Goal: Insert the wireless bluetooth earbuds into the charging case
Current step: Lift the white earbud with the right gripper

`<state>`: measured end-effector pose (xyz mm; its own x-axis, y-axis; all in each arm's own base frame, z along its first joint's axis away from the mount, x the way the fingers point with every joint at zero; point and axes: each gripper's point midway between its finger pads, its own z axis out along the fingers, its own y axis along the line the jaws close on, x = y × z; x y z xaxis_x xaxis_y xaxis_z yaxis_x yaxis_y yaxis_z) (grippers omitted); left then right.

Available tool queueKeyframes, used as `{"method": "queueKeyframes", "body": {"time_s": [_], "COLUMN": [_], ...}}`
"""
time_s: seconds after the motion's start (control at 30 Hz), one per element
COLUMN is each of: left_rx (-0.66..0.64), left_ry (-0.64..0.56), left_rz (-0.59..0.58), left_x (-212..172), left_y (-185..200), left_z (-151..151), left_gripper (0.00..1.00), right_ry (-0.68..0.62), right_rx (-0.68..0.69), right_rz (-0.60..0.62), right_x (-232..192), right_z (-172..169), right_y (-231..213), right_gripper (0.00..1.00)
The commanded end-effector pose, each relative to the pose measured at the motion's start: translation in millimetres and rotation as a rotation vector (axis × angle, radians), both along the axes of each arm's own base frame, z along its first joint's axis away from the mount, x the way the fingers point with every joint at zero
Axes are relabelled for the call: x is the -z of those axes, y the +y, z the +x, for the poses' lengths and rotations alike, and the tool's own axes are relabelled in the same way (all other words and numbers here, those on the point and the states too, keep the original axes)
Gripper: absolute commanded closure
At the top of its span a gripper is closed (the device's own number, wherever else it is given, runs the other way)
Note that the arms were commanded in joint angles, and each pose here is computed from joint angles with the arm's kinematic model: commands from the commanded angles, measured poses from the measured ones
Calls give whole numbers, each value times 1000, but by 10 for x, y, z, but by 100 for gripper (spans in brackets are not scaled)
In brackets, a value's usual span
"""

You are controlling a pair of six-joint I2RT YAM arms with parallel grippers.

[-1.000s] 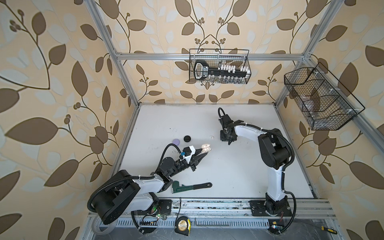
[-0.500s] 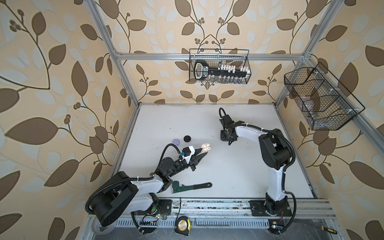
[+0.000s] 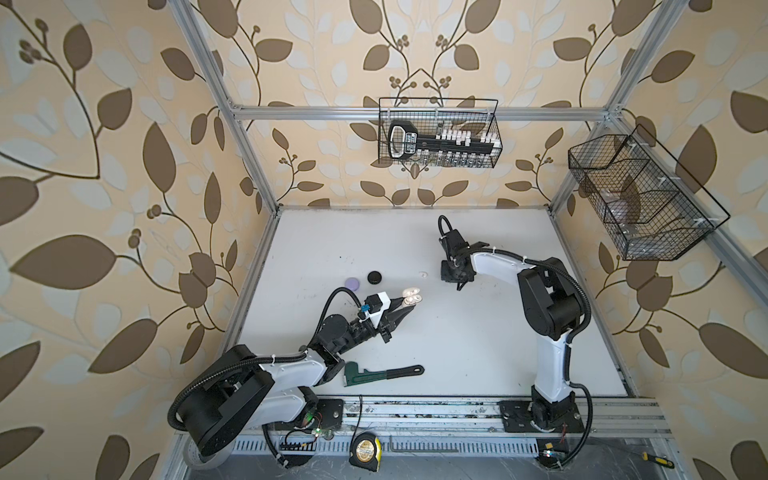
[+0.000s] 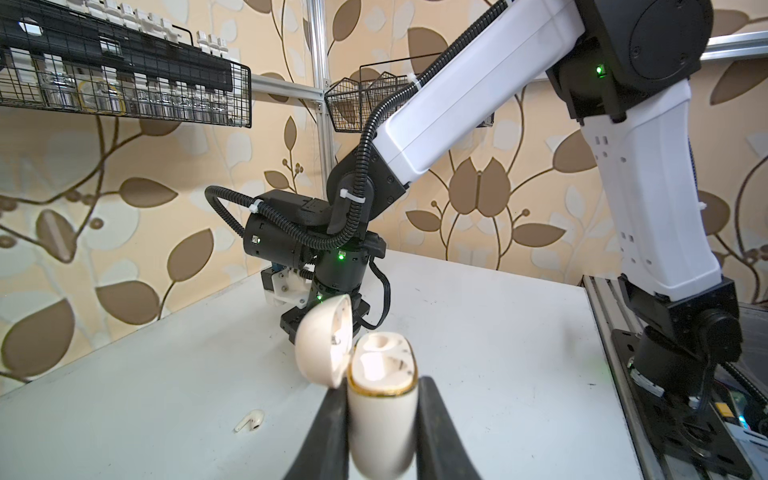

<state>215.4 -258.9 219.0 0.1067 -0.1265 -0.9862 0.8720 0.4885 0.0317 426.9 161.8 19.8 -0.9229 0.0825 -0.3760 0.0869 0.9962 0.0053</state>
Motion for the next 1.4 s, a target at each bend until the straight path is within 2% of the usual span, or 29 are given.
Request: {"method": "queueKeyframes", "body": {"time_s": [0.0, 0.63, 0.83, 0.93, 1.03, 1.37], "left_rx": [23, 32, 37, 14, 9, -86], "left_ry": [-79, -78, -70, -60, -47, 54], "left_rz": [-34, -31, -32, -39, -37, -4], "left_x": [-205, -202, -197, -183, -148, 50], "left_y": [14, 1, -11, 9, -3, -5], "left_z": [-58, -66, -61, -23, 8, 267], "left_gripper": [100, 100, 100, 100, 100, 100], "right_ry": [121, 96, 13, -53, -104, -244], "right_rx": [-7, 4, 18, 27, 37, 73], "right_rz": [-7, 1, 68, 105, 124, 201], "right_x": [311, 229, -23, -217, -348, -711], "right_z": [-291, -273, -251, -224, -274, -352], "right_y": [3, -8, 18, 24, -17, -65], "right_gripper": [73, 83, 84, 89, 89, 92]}}
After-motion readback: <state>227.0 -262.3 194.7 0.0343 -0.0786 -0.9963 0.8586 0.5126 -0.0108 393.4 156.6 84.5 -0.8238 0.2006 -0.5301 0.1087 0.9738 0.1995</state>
